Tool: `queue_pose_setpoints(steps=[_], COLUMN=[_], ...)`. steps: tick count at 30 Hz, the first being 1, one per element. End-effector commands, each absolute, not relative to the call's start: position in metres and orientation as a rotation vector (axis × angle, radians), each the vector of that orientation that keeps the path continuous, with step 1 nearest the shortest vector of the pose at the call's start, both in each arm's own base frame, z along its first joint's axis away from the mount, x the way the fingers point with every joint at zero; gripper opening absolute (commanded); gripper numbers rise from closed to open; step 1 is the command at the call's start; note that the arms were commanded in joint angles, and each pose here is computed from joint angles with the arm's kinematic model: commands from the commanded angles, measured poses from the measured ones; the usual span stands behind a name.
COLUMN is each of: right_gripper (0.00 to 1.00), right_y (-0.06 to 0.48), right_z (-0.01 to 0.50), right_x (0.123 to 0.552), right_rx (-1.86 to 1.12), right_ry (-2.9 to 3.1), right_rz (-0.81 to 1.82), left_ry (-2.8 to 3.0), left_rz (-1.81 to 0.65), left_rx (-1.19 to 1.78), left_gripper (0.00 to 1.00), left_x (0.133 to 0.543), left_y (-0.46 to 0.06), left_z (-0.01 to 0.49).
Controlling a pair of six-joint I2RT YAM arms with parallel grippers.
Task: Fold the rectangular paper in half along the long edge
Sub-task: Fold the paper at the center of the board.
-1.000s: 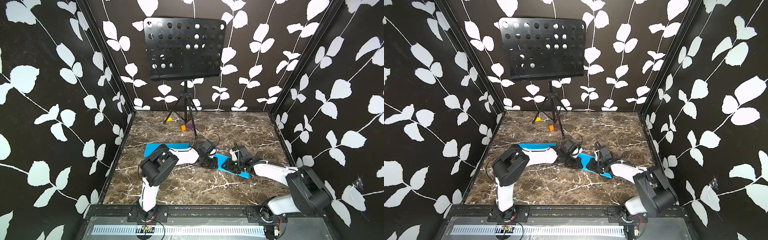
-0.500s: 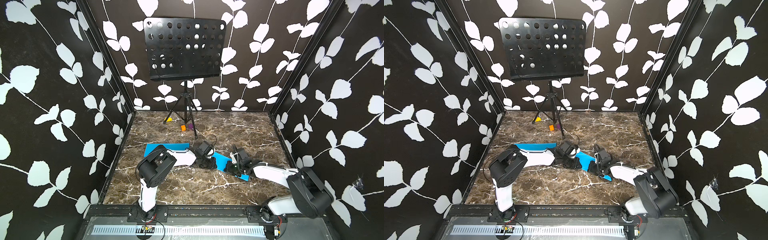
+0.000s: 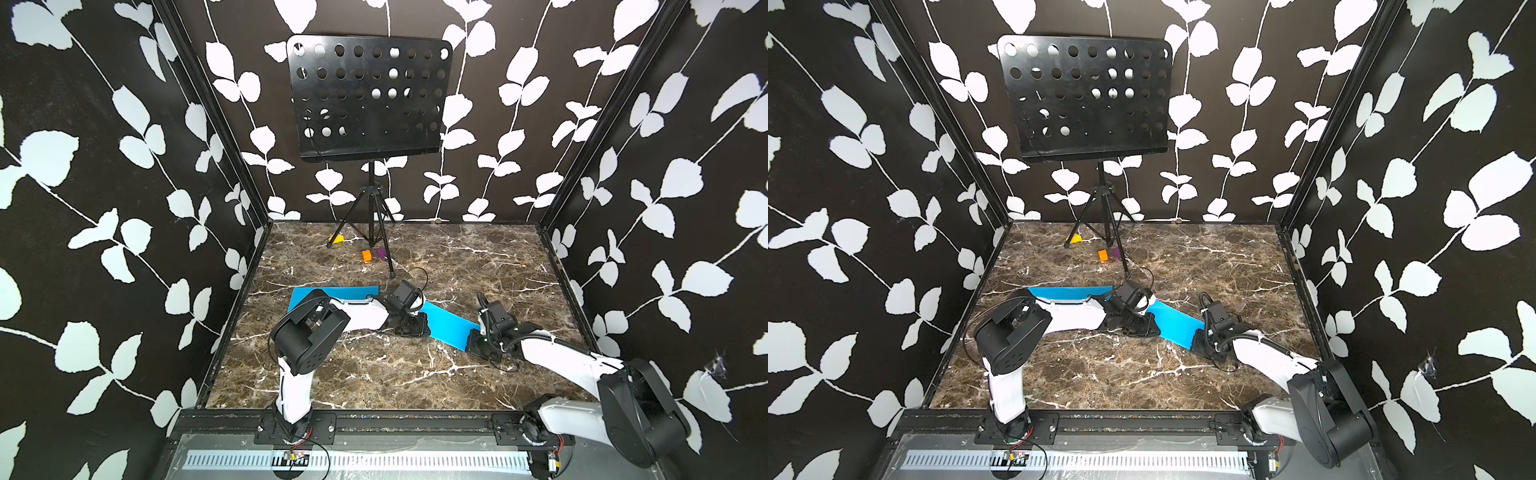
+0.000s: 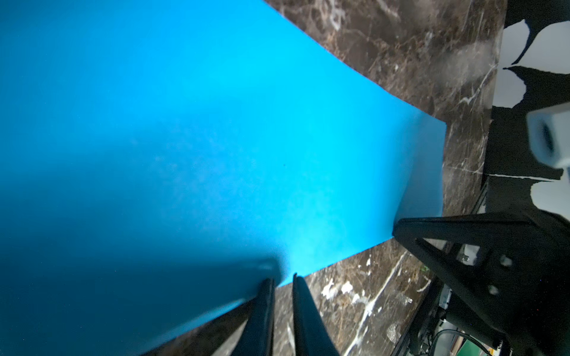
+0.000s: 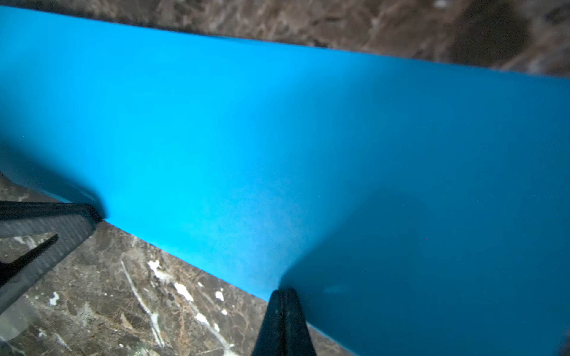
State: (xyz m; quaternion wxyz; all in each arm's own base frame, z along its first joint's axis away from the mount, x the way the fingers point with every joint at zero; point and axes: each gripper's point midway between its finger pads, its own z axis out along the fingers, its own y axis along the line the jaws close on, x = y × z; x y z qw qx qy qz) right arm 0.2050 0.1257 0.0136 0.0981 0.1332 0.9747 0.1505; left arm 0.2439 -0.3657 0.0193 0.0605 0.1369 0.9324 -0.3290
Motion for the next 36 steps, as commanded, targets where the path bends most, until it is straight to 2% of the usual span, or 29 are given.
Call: queue_pose_setpoints(steps=[1,11,20,25,30,36], right_gripper=[0.0,0.0,0.0,0.01,0.21,0.28], right_y=[0.086,0.055,0.038,0.061,0.084,0.139], right_z=[0.0,0.015,0.022,0.033,0.056,0.078], right_x=[0.169,0.168,0.168,0.19,0.225,0.278], right_rx=[0.481,0.433,0.435,0.436,0.412,0.298], right_ry=[3.013,3.033,3.016,2.926,2.783,2.654], right_rz=[0.157,-0.159,-0.307,-0.077,0.107,0.407], left_ry=[3.028,3.038,3.028,3.015,2.95,2.733], left_rz=[-0.651,-0.658,-0.675,-0.704,-0.836,-1.188], left_rx=[0.293,0.281,0.28,0.293,0.311,0.339], left_gripper=[0.16,0.16,0.16,0.16,0.17,0.18], left_x=[0.233,0.234,0.238,0.24,0.245,0.258], left_y=[-0.307,-0.304,-0.305,-0.31,-0.326,-0.368], left_z=[-0.035,-0.037,-0.035,-0.03,-0.004,0.065])
